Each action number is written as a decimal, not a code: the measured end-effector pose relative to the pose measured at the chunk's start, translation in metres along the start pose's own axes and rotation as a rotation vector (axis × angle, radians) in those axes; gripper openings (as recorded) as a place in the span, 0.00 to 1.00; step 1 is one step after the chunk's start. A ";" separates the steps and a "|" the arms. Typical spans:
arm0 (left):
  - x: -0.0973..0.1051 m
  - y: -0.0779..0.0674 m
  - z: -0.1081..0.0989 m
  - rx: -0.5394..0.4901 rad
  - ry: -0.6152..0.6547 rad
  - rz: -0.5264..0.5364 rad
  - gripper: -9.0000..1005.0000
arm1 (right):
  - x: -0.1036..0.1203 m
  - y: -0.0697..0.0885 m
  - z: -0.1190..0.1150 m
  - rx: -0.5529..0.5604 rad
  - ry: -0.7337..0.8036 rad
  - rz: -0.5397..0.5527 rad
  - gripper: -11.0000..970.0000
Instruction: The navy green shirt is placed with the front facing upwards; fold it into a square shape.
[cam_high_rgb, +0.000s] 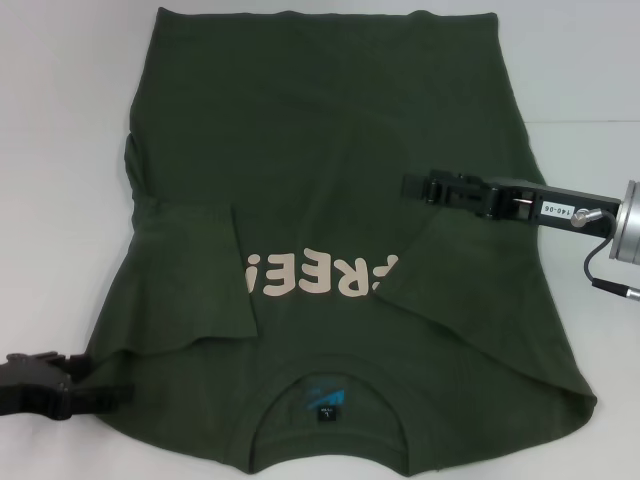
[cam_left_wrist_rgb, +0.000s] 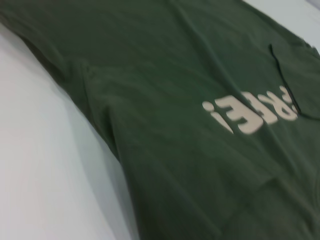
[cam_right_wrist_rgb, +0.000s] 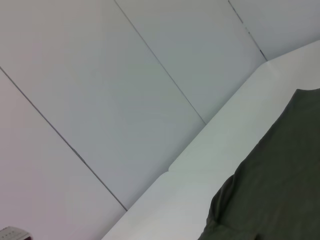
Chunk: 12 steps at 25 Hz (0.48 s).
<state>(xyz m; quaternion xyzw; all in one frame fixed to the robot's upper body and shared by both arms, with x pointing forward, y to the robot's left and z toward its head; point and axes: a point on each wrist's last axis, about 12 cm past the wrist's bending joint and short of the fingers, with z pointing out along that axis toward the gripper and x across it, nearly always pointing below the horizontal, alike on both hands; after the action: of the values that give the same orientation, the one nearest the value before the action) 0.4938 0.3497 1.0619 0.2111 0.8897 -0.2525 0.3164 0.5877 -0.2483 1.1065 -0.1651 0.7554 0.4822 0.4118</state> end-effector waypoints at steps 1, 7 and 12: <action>0.001 0.000 0.000 0.002 0.008 0.002 0.87 | 0.000 0.000 0.000 0.000 0.000 0.000 0.92; -0.001 -0.002 0.002 0.018 0.019 0.011 0.87 | 0.000 0.000 0.000 0.001 -0.001 -0.001 0.92; -0.004 -0.007 0.004 0.054 0.025 0.026 0.87 | 0.000 0.000 -0.001 0.002 -0.001 -0.001 0.92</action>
<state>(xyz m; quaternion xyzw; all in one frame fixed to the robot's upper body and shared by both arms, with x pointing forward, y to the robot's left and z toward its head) 0.4951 0.3409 1.0640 0.2342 0.8836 -0.2699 0.3028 0.5879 -0.2490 1.1069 -0.1647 0.7556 0.4815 0.4125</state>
